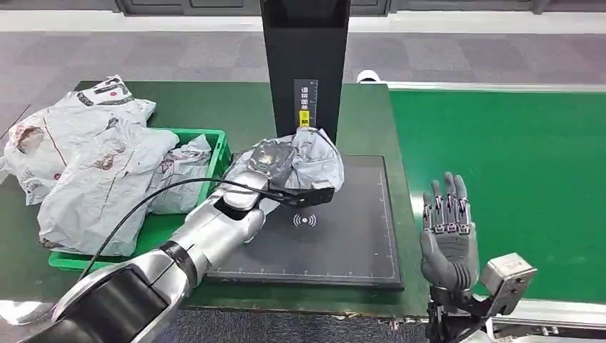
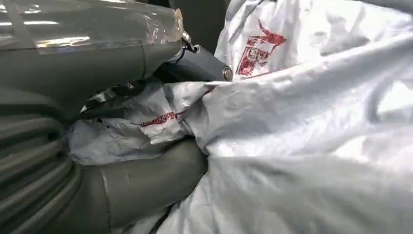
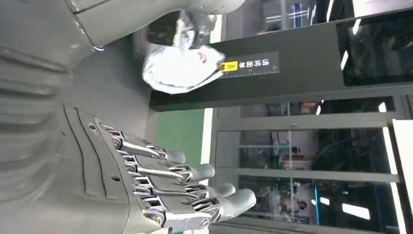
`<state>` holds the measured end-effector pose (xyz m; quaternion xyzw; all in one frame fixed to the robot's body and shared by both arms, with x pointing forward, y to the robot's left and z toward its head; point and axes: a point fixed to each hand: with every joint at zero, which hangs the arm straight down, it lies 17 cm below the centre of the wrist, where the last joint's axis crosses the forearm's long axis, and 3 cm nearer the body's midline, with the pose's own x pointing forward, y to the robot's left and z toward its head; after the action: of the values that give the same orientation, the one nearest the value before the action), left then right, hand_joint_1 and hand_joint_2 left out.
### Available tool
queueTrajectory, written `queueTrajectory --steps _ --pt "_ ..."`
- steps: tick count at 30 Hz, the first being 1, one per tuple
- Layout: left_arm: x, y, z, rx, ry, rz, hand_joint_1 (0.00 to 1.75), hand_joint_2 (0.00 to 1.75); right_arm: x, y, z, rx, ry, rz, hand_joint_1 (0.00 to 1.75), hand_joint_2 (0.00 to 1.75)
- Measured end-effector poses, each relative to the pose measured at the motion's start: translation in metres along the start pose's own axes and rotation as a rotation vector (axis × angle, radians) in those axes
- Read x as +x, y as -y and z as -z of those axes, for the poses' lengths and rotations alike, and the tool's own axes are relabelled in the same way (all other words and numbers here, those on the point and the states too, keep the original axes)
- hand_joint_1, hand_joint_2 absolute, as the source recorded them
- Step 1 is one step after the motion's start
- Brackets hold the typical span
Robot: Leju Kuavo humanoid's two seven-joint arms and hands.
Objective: Moved the parcel from conveyor to table for the left to box.
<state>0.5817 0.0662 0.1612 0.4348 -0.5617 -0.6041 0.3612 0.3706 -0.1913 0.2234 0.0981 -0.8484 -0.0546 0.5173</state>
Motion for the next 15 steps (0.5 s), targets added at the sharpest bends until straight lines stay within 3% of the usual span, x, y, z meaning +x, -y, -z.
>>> queueTrajectory --steps 7,9,13,15 --pt "-0.058 -0.098 -0.01 0.323 -0.161 0.026 1.75 1.75 0.004 0.011 -0.008 -0.047 -0.007 -0.029 0.0 1.75" --pt "-0.081 -0.134 -0.023 0.438 -0.218 0.033 1.75 1.75 0.007 0.014 -0.011 -0.061 -0.006 -0.037 0.0 1.75" --pt "-0.117 -0.168 -0.045 0.55 -0.311 0.014 1.75 1.75 0.011 0.017 -0.014 -0.073 -0.002 -0.043 0.0 1.75" --pt "-0.151 -0.181 -0.065 0.612 -0.431 0.013 1.75 1.75 0.013 0.017 -0.014 -0.075 0.002 -0.044 0.0 1.75"
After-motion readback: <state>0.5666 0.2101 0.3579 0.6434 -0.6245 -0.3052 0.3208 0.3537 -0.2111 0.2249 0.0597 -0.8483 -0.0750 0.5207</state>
